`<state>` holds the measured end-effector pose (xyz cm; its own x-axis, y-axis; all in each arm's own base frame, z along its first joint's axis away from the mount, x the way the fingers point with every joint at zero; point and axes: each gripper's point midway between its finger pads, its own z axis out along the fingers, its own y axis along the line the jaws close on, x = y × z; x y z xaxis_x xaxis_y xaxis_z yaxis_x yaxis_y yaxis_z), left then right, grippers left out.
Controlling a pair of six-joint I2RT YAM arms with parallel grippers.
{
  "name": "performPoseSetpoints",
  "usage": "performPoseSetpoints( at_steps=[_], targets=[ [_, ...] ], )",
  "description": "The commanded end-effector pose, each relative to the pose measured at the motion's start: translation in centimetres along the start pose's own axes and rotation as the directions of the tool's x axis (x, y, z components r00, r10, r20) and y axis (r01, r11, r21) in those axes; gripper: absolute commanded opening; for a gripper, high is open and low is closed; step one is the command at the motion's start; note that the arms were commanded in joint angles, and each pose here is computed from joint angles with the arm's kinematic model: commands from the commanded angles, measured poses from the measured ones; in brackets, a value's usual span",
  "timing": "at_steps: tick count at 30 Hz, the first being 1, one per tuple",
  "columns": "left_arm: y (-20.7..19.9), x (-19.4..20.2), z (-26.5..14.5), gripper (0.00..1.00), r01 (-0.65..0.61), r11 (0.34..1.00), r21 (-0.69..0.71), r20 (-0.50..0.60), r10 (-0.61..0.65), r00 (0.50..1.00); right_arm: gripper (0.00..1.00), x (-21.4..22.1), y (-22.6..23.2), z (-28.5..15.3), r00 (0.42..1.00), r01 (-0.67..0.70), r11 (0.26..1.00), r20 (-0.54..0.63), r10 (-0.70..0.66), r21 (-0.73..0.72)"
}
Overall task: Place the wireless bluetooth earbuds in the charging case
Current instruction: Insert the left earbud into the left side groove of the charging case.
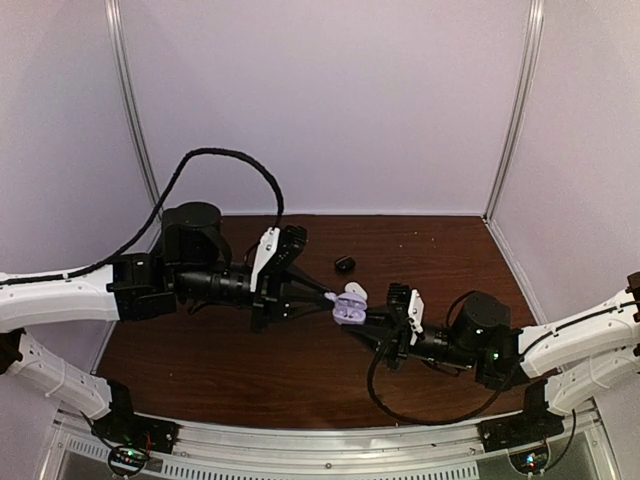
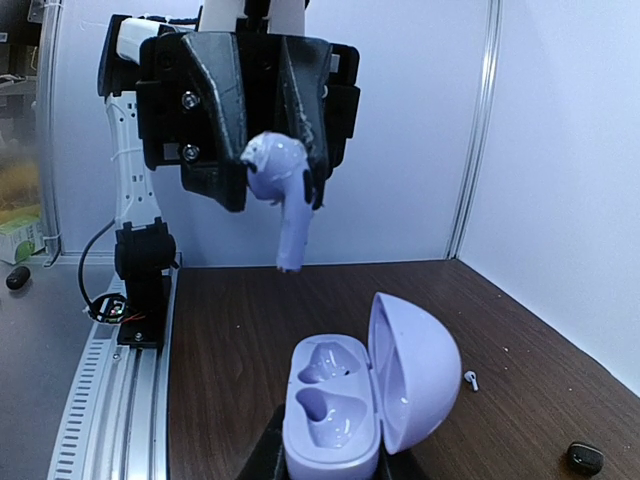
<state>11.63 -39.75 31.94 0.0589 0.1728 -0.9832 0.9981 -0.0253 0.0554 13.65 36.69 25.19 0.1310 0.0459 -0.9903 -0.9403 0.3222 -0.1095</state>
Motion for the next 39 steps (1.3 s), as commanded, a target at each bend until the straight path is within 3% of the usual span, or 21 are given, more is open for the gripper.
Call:
performPoseSetpoints(
  at_steps=[1,21,39],
  targets=[
    [-0.5,-0.7,0.7,0.13,-0.012,1.000,0.029,0.044,0.011,0.999,0.00,-2.0,-0.2,0.4,0.998,0.005,1.000,0.057,-0.005,0.002],
    [-0.3,1.2,2.1,0.12,0.043,0.998,0.042,-0.018,-0.043,0.999,0.00,-2.8,0.0,0.3,0.997,0.016,1.000,0.078,-0.015,-0.013],
    [0.1,1.7,1.6,0.12,0.018,1.000,0.011,-0.058,-0.017,0.998,0.00,-2.6,0.4,-0.1,0.997,0.023,0.999,0.080,-0.020,-0.033]
  ],
)
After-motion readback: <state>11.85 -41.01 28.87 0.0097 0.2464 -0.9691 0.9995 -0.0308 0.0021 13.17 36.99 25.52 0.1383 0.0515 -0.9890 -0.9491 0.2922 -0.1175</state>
